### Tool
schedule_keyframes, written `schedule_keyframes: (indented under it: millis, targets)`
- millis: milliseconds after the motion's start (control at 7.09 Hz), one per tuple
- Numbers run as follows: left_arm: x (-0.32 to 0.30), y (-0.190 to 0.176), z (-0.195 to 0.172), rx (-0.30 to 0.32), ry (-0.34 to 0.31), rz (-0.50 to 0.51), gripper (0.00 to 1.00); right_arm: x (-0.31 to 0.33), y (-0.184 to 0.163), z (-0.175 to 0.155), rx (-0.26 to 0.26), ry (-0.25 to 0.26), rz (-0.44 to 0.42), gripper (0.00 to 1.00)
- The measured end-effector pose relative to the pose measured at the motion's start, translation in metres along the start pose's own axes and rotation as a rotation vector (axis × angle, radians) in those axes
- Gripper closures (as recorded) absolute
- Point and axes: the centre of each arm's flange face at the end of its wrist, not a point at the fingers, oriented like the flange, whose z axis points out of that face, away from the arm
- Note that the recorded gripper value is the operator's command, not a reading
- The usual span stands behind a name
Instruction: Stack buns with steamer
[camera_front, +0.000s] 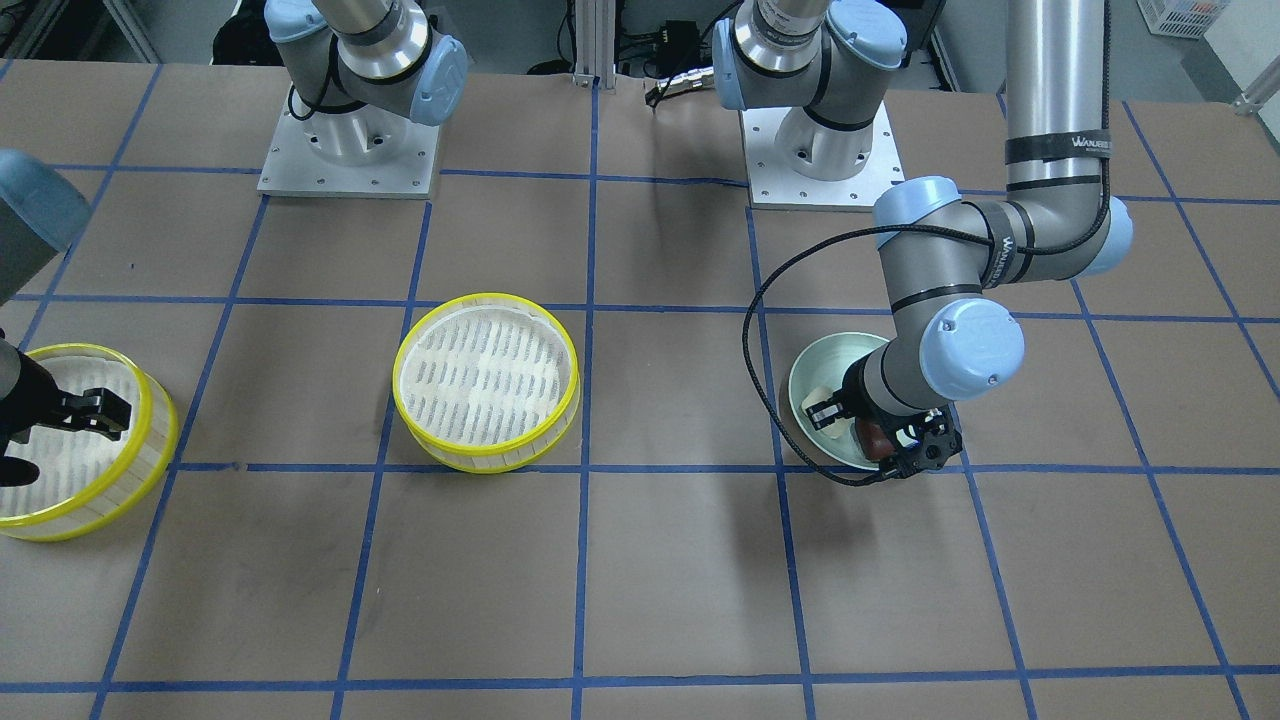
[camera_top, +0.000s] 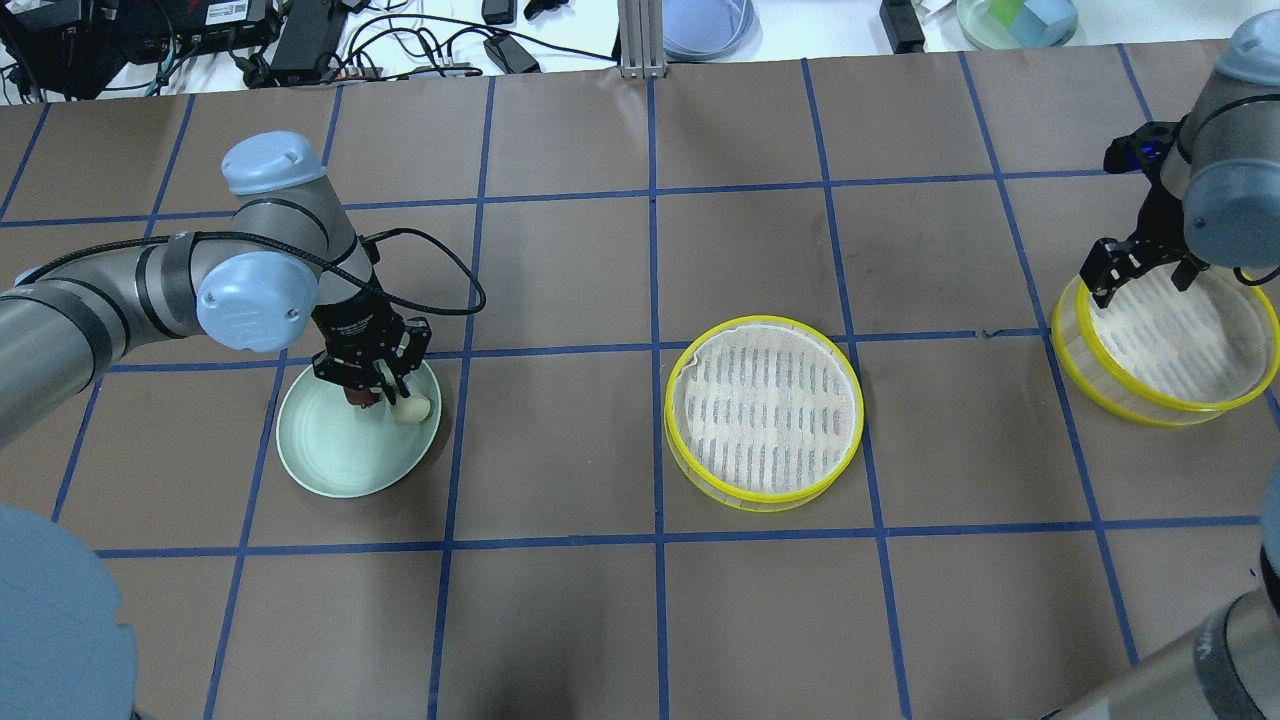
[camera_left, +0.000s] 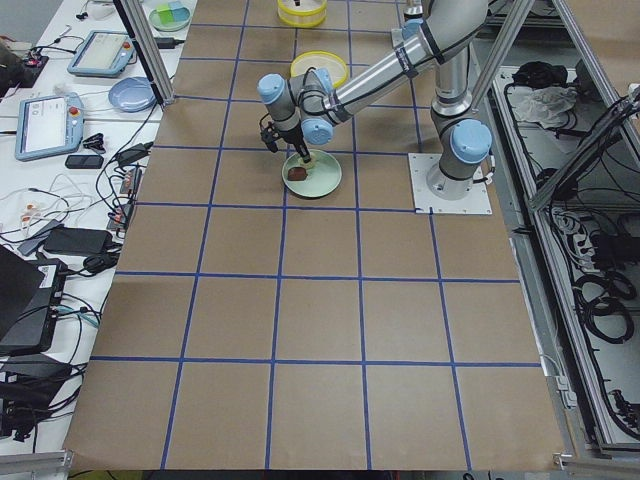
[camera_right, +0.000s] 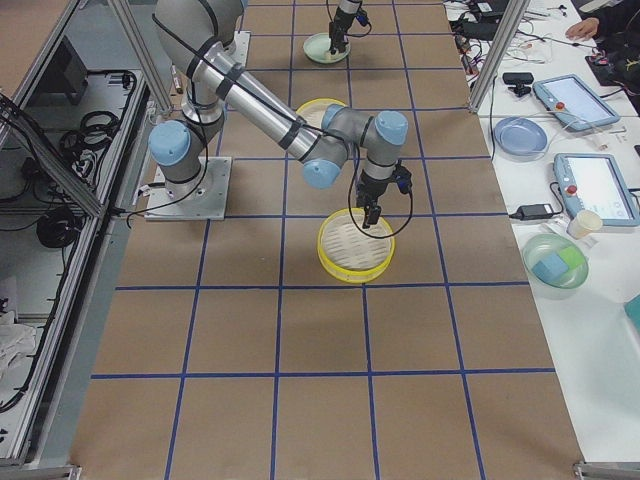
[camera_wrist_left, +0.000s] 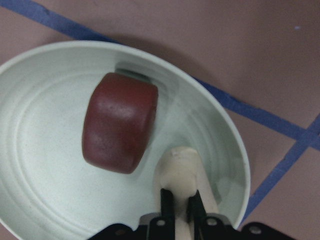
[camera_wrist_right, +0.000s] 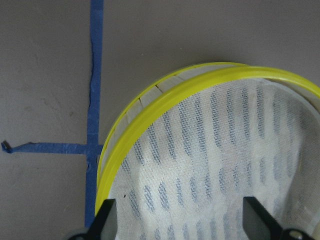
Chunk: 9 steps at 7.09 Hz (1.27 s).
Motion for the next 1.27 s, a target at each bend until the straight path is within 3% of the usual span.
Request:
schedule_keyframes:
  millis: [282, 423, 846, 987, 1128, 1269]
  targets:
    - [0.009, 0.002, -0.041, 0.042, 0.045, 0.015, 1.0, 0.025, 0.005, 0.009, 0.002, 0.005, 0.008, 0.13]
    - [0.025, 0.016, -0.062, 0.055, 0.108, 0.034, 1.0, 0.054, 0.015, 0.017, 0.006, -0.003, 0.03, 0.13]
    - [0.145, 0.097, -0.098, 0.12, 0.208, 0.074, 1.0, 0.115, 0.037, 0.04, 0.045, -0.014, 0.059, 0.15]
    - [0.191, 0.133, -0.099, 0.134, 0.242, 0.083, 1.0, 0.132, 0.043, 0.048, 0.071, -0.039, 0.049, 0.31]
    - [0.232, 0.163, -0.089, 0.151, 0.269, 0.098, 1.0, 0.14, 0.046, 0.056, 0.086, -0.06, 0.039, 0.68]
    - [0.264, 0.181, -0.069, 0.169, 0.284, 0.104, 0.87, 0.144, 0.045, 0.066, 0.092, -0.073, 0.033, 1.0]
